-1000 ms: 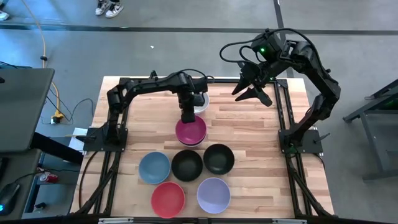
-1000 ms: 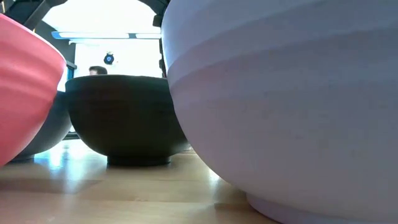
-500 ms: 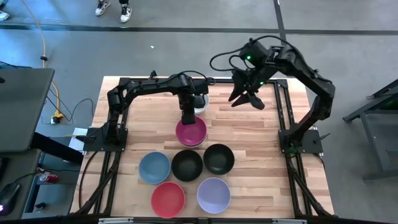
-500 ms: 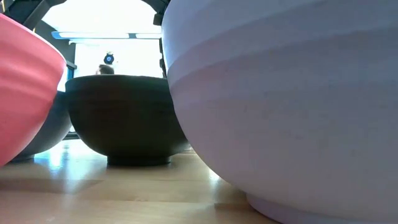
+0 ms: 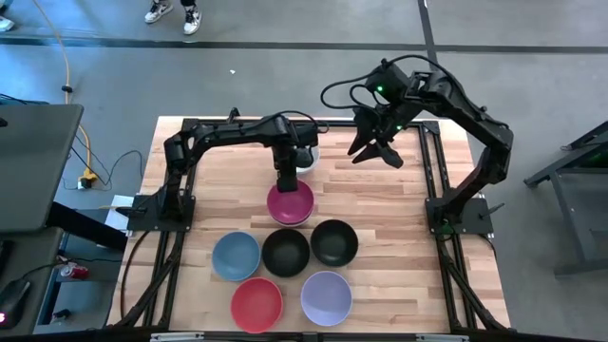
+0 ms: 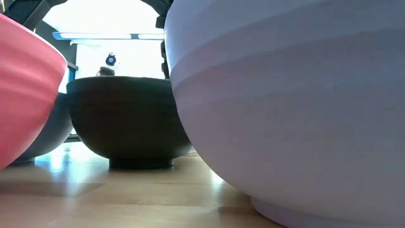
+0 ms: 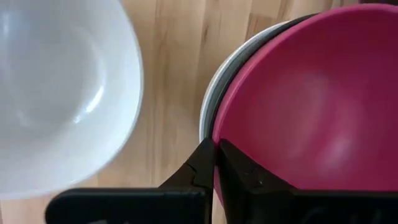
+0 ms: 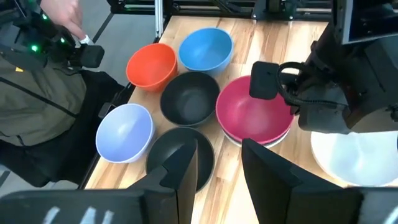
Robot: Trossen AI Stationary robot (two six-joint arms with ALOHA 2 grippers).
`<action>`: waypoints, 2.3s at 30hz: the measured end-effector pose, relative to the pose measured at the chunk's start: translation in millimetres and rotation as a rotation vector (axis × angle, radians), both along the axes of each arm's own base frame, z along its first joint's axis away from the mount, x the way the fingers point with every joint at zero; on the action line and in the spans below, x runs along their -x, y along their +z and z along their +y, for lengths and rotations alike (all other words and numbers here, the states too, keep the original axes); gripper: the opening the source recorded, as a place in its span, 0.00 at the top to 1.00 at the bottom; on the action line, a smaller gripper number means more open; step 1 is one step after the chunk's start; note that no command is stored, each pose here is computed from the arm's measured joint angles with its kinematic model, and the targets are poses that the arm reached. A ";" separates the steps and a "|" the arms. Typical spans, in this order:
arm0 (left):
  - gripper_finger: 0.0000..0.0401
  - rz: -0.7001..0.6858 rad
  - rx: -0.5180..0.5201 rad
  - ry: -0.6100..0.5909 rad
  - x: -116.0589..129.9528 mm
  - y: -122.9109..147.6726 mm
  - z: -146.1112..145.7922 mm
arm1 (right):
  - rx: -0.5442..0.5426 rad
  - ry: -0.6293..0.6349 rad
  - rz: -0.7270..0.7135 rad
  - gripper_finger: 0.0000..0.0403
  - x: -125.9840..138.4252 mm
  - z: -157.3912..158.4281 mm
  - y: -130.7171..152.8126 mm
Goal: Nest bowls inside each other
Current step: Stack the pink bowl on top of the black bowl, then stack the white bowl on top of the pink bowl
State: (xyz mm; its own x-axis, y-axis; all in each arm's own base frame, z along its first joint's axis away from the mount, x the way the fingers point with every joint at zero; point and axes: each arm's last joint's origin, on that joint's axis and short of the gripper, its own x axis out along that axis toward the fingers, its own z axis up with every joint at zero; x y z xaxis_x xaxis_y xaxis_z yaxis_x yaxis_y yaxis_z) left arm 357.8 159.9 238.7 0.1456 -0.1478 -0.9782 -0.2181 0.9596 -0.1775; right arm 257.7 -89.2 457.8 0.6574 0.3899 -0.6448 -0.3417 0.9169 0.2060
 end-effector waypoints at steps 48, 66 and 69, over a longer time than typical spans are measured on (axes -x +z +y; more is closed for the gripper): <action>0.58 -0.152 -0.111 0.364 91.1 -2.0 151.3 | -0.008 0.188 -0.067 0.71 -2.5 -3.9 -18.7; 0.58 -0.062 -0.049 0.294 65.2 -51.1 147.5 | 0.003 0.176 -0.125 0.71 -5.2 -9.4 -15.1; 0.58 -0.062 -0.043 0.287 64.8 -53.6 148.1 | -0.007 0.167 -0.118 0.71 -5.1 -9.3 -15.1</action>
State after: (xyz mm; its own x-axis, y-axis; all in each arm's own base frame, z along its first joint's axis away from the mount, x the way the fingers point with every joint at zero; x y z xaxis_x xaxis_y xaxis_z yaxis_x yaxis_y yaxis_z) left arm 293.1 308.0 185.1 0.2349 -0.0507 -0.9707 -0.4720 0.8671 -0.1595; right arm 262.8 -98.5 442.7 0.6541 0.5039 -0.5641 -0.5111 0.8442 0.1615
